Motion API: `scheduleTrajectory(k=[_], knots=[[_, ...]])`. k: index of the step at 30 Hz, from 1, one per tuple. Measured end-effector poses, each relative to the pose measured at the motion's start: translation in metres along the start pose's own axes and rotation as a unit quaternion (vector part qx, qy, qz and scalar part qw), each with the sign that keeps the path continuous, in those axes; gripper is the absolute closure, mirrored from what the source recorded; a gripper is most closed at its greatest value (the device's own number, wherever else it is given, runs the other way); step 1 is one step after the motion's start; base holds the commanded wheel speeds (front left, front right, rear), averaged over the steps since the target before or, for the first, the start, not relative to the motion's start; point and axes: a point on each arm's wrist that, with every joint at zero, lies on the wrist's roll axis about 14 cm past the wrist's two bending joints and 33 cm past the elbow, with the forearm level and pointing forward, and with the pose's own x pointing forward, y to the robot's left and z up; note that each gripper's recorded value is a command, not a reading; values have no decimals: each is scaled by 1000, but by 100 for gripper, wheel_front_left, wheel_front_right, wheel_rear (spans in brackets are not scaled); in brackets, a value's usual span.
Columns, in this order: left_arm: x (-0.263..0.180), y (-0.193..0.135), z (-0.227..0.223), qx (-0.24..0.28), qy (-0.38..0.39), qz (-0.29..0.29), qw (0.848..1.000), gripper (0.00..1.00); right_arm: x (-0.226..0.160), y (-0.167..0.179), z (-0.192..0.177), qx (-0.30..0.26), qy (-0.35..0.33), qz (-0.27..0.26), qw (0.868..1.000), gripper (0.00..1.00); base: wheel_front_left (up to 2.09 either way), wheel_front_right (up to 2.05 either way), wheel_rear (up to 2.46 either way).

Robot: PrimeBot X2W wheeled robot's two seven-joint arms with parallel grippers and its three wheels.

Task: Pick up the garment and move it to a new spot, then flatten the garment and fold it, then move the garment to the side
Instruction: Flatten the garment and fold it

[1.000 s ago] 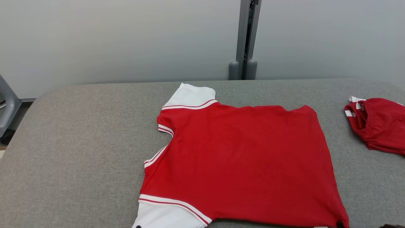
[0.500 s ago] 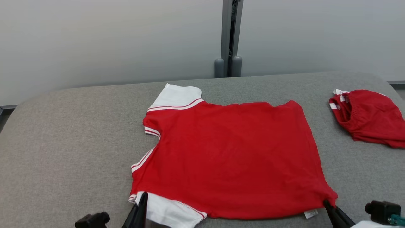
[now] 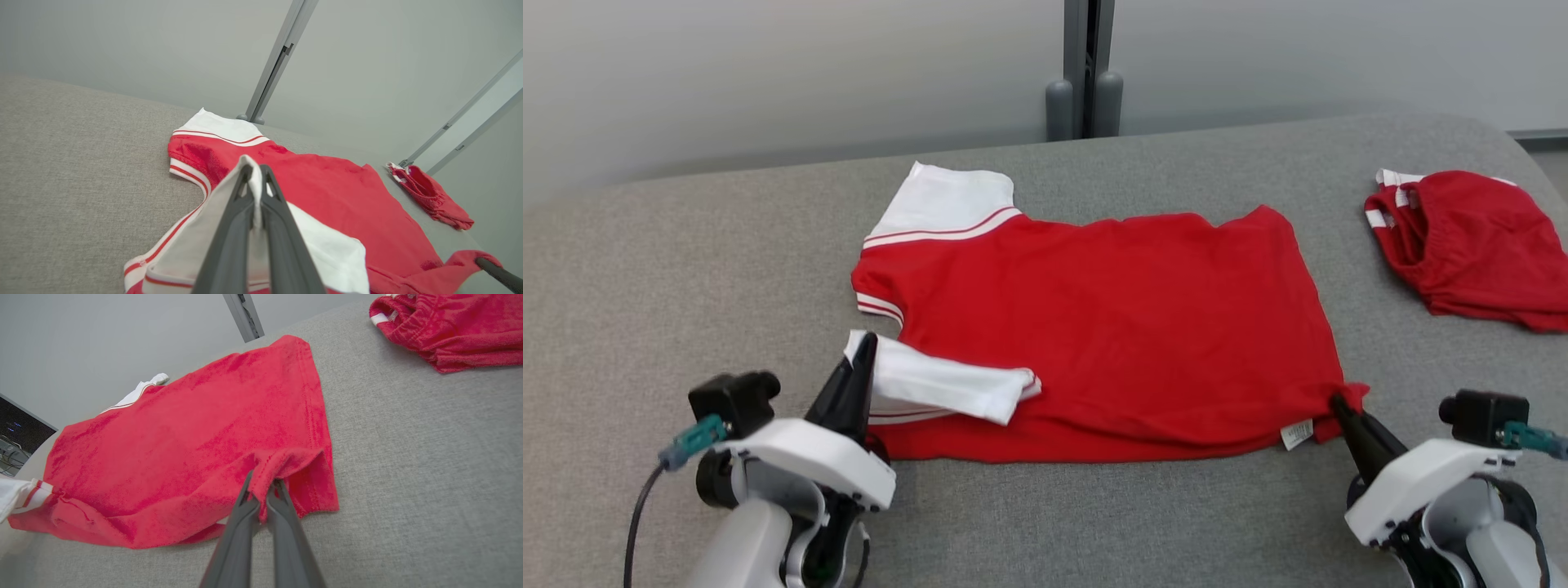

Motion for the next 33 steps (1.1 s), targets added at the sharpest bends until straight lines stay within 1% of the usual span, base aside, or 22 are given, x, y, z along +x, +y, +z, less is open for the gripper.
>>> scheduleTrajectory(k=[6, 11, 12, 13, 15, 22, 25, 30, 31, 33], knots=[[30, 16, -4, 18, 20, 11, 1000, 100, 27, -3, 10, 0, -3, -4, 1000, 100, 0, 0, 0], [43, 22, -8, 24, 28, 16, 999, 100, 40, -5, 16, -3, -14, -10, 1000, 100, 0, 0, 0], [44, 21, -9, 26, 28, 14, 999, 67, 41, -5, 18, -6, -20, -9, 1000, 0, 0, 0, 0], [45, 20, -9, 32, 26, 10, 999, 0, 43, -5, 18, -8, -20, -9, 1000, 0, 0, 0, 0], [47, 16, -9, 37, 24, 1, 999, 0, 43, -5, 16, -10, -19, -9, 1000, 0, 0, 0, 0], [36, 16, -11, 31, 16, 6, 999, 0, 31, -19, 9, -33, -22, -21, 999, 0, 0, 0, 0], [24, 23, -16, 29, 18, 16, 999, 0, 23, -26, 2, -40, -15, -26, 999, 0, 0, 0, 0], [1, 42, -39, 42, 50, 36, 997, 0, 17, -34, -8, -43, -2, -34, 999, 0, 0, 0, 0], [-5, 48, -47, 58, 63, 38, 996, 0, 18, -34, -10, -44, 0, -34, 998, 0, 0, 0, 0], [-7, 52, -48, 66, 67, 41, 995, 0, 18, -34, -12, -44, 3, -34, 998, 0, 0, 0, 0]])
